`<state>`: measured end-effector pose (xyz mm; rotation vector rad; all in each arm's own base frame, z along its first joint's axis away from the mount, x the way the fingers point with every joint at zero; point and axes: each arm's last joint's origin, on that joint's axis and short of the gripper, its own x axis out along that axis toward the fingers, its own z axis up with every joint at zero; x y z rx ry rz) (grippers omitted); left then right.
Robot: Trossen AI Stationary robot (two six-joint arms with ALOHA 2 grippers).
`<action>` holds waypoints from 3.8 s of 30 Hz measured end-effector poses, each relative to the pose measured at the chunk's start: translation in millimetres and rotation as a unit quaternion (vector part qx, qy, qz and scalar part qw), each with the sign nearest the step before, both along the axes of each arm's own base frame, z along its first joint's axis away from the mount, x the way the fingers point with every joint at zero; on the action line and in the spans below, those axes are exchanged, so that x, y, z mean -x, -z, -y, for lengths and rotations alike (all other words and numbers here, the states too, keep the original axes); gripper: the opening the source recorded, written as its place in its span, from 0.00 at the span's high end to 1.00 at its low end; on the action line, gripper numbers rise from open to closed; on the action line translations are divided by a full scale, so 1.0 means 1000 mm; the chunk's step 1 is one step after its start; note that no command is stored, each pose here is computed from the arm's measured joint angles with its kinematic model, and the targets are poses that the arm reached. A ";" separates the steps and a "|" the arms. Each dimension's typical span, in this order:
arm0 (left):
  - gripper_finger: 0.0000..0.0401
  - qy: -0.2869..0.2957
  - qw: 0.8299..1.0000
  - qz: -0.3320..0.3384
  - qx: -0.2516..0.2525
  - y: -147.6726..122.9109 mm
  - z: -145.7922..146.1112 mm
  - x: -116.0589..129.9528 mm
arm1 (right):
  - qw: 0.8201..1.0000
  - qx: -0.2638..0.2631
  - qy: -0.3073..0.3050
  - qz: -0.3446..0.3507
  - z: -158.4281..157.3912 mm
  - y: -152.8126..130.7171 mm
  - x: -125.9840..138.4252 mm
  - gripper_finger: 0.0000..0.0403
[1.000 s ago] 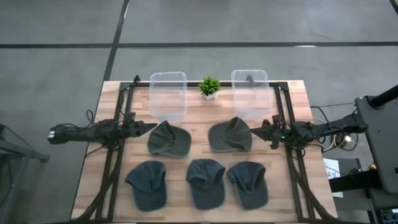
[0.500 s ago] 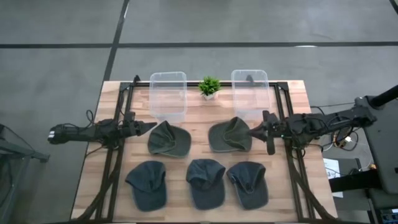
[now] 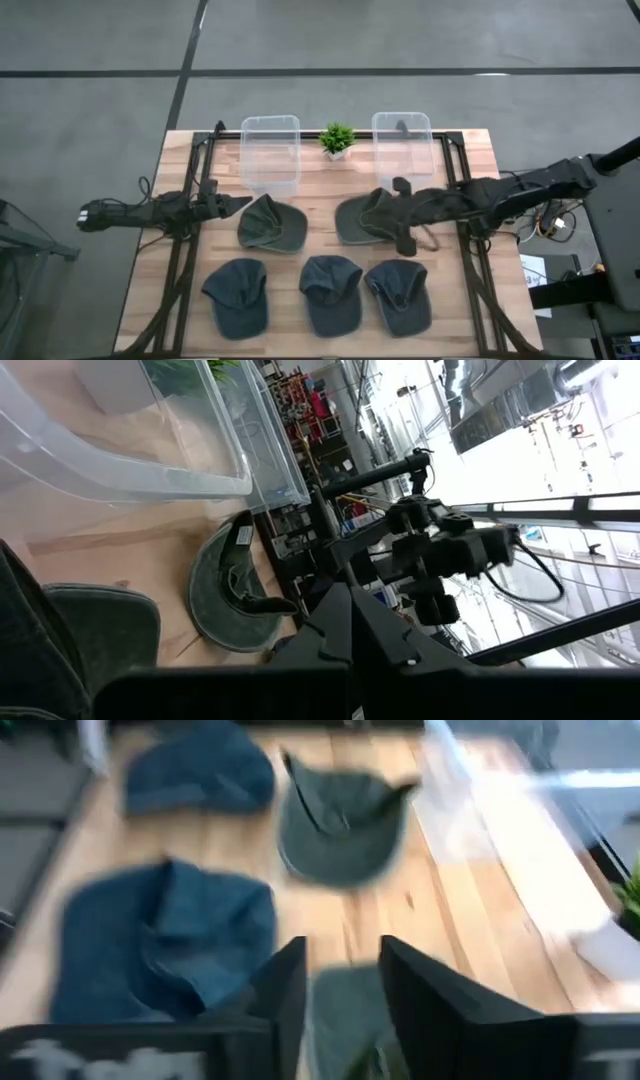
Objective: Pick & Place hat
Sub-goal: Put the top right gray cap into the right transparent bin
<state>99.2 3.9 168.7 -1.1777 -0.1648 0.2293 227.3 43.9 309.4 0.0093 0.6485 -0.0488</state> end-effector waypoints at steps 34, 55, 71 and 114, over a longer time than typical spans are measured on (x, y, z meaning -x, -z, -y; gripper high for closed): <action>1.00 0.034 0.999 0.003 0.015 0.000 0.002 -0.001 | 0.927 0.078 0.008 -0.366 -0.022 0.144 -0.103 0.59; 1.00 0.036 0.999 0.009 0.034 0.000 0.002 -0.001 | 0.945 0.103 0.036 -0.309 -0.027 0.085 -0.116 0.97; 1.00 0.036 0.999 0.008 0.033 0.001 0.002 -0.001 | 0.955 0.078 0.215 -0.187 -0.021 -0.025 -0.107 0.98; 1.00 0.052 0.999 -0.002 0.006 0.001 0.003 -0.001 | 0.790 0.083 0.601 -0.087 0.137 -0.113 -0.055 0.98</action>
